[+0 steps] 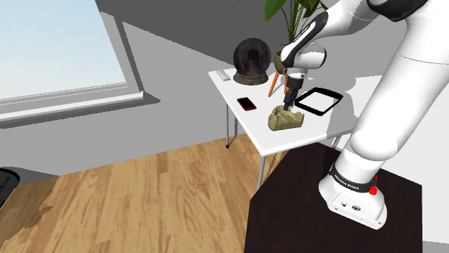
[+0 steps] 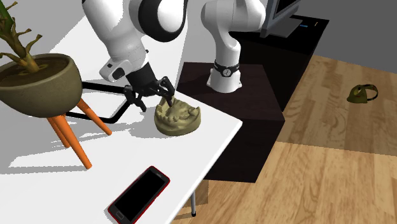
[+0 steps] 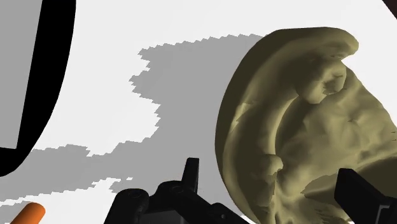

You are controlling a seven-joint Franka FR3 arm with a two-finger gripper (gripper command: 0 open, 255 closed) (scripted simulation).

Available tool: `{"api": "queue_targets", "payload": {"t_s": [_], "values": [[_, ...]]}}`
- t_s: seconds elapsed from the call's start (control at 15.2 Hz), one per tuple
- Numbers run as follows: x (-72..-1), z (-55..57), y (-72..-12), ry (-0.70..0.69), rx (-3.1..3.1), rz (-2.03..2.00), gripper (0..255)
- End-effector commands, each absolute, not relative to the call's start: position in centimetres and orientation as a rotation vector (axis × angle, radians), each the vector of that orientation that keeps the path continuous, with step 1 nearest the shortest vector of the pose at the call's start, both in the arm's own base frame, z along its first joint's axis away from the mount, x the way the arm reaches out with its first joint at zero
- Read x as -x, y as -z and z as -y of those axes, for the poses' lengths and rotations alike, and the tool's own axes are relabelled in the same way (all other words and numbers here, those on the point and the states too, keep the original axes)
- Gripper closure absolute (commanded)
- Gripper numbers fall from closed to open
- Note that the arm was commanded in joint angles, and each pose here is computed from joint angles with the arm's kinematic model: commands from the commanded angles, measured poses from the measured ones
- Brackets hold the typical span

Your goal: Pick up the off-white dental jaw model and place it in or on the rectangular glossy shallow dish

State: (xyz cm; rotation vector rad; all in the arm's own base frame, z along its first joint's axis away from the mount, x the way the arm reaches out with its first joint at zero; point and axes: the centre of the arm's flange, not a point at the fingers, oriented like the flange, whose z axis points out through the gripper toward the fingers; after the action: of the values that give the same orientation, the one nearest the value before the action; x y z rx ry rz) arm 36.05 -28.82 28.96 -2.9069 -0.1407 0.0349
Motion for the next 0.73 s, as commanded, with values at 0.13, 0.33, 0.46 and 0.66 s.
{"api": "queue_targets", "payload": {"t_s": [0.13,0.33,0.46,0.66], "values": [[-36.03,28.78,-28.87,-0.034,2.907,0.141,0],[-36.03,28.78,-28.87,-0.034,2.907,0.141,255],[-36.03,28.78,-28.87,-0.034,2.907,0.141,255],[-36.03,28.78,-28.87,-0.034,2.907,0.141,255]]}}
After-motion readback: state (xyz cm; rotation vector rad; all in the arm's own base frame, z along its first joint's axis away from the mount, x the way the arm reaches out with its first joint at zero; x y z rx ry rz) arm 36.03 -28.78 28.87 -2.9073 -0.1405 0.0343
